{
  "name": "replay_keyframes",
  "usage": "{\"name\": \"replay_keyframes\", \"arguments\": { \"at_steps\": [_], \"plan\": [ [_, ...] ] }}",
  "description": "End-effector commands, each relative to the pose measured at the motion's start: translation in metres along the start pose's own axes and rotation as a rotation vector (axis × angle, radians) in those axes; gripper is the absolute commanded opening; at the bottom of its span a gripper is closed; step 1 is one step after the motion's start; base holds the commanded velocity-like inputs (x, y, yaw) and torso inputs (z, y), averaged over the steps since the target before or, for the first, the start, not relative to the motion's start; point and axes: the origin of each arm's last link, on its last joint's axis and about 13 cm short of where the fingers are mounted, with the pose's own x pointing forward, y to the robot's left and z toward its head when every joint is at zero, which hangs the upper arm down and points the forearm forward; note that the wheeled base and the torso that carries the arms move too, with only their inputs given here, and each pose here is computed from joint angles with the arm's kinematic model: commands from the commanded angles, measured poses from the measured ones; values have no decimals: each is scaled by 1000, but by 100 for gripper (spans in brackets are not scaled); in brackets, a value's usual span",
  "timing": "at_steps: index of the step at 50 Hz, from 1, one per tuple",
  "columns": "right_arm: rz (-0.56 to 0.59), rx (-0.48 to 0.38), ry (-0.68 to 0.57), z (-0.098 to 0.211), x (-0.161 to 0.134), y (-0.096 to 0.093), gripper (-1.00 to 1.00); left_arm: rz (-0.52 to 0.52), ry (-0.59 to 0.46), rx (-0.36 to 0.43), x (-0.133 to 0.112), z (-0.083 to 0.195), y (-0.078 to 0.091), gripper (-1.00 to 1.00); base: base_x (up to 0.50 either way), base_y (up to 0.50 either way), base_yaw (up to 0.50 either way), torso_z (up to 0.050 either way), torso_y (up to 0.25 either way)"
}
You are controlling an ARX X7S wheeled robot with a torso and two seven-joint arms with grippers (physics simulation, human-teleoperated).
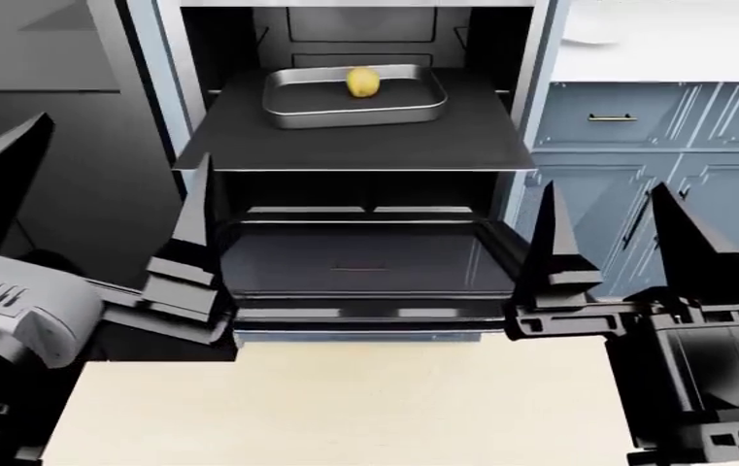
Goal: Pick the potato from the top rack in the oven and place it on the plate on the counter.
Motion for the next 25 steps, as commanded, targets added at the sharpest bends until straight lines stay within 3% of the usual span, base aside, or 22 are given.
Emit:
{"name": "replay_keyframes", "arguments": {
  "at_steps": [1,25],
  "plan": [
    [1,4,0,0,-1,0,100,9,-10,6,-1,1,1,100,0,0,0,50,0],
    [6,5,-1,1,-3,0,100,5,-18,8,-2,3,2,100,0,0,0,50,0]
  ]
}}
